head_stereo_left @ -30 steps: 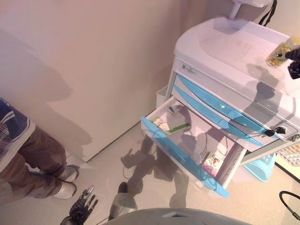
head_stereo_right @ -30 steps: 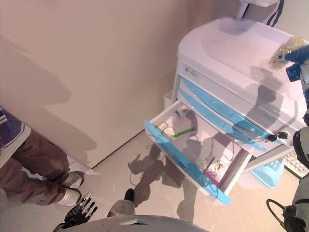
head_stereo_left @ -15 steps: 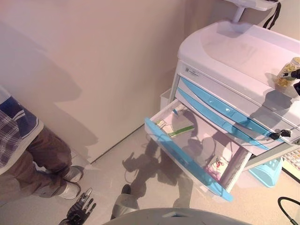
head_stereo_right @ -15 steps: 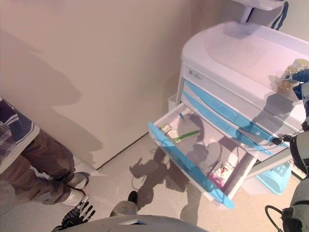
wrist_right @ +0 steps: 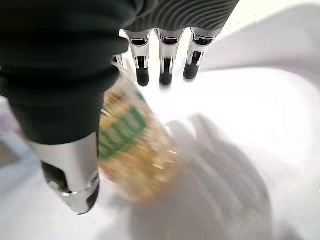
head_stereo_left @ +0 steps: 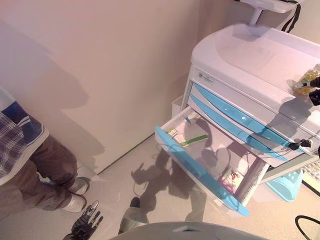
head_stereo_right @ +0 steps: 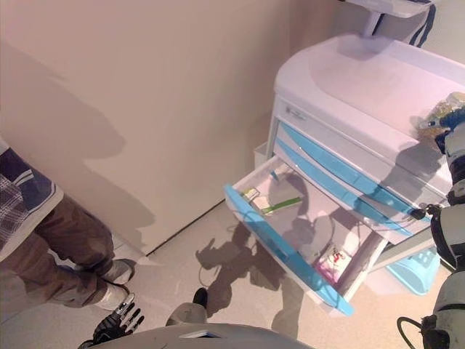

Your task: Open the drawer and pick up the medicine

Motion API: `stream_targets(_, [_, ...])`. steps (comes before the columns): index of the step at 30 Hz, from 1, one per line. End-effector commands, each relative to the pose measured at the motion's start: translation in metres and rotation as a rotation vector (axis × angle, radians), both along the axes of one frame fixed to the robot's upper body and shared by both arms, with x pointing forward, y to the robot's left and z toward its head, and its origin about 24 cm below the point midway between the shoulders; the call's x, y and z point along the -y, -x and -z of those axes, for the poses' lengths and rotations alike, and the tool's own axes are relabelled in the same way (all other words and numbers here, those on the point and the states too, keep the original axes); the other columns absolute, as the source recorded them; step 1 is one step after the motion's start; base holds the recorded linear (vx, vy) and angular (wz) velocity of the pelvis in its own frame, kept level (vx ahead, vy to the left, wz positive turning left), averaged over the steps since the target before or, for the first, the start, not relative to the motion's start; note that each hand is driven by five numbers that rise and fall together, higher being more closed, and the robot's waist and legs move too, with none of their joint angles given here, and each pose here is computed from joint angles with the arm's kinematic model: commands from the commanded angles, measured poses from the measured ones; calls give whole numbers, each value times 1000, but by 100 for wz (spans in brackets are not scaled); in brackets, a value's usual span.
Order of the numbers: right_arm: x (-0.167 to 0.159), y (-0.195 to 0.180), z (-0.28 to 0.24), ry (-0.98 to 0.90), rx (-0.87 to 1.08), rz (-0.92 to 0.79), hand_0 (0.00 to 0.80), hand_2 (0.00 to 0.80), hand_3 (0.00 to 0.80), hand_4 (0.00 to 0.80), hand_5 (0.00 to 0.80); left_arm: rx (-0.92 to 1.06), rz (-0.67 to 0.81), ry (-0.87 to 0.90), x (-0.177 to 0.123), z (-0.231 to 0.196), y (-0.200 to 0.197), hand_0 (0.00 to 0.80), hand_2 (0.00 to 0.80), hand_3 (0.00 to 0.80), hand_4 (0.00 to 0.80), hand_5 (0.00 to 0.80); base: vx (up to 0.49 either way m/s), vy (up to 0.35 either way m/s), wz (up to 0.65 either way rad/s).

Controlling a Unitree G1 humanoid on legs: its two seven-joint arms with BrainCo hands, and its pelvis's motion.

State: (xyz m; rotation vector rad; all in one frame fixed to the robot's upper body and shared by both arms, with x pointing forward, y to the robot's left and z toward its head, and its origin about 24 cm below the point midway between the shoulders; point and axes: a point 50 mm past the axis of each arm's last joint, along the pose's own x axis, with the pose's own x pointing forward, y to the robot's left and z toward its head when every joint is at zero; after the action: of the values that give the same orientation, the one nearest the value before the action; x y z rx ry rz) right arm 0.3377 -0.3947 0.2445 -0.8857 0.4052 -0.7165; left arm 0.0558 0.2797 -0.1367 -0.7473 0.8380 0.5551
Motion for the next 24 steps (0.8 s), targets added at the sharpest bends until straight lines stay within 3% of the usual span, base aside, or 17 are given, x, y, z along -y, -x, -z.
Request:
stream_targets(1, [-15, 5, -92, 167, 279, -42, 0, 0, 0, 0, 0, 61, 86, -37, -7, -9, -12, 0, 0, 0, 0, 0, 3, 0, -3])
stream_targets(14, [-68, 29, -166, 513, 605, -144, 0, 0, 0, 0, 0, 147, 204, -76, -4, -19, -27, 0, 0, 0, 0, 0, -7, -18, -14])
stream_targets(18, [-111, 35, -168, 578, 690, -390, 0, 0, 0, 0, 0, 183, 311, -136, -4, -26, -33, 0, 0, 0, 0, 0, -38, -39, -18])
stream_targets(24, [-188, 45, -92, 394, 529, -1045, 0, 0, 0, 0, 0, 199, 585, -287, 1, -35, -56, 0, 0, 0, 0, 0, -47, -26, -18])
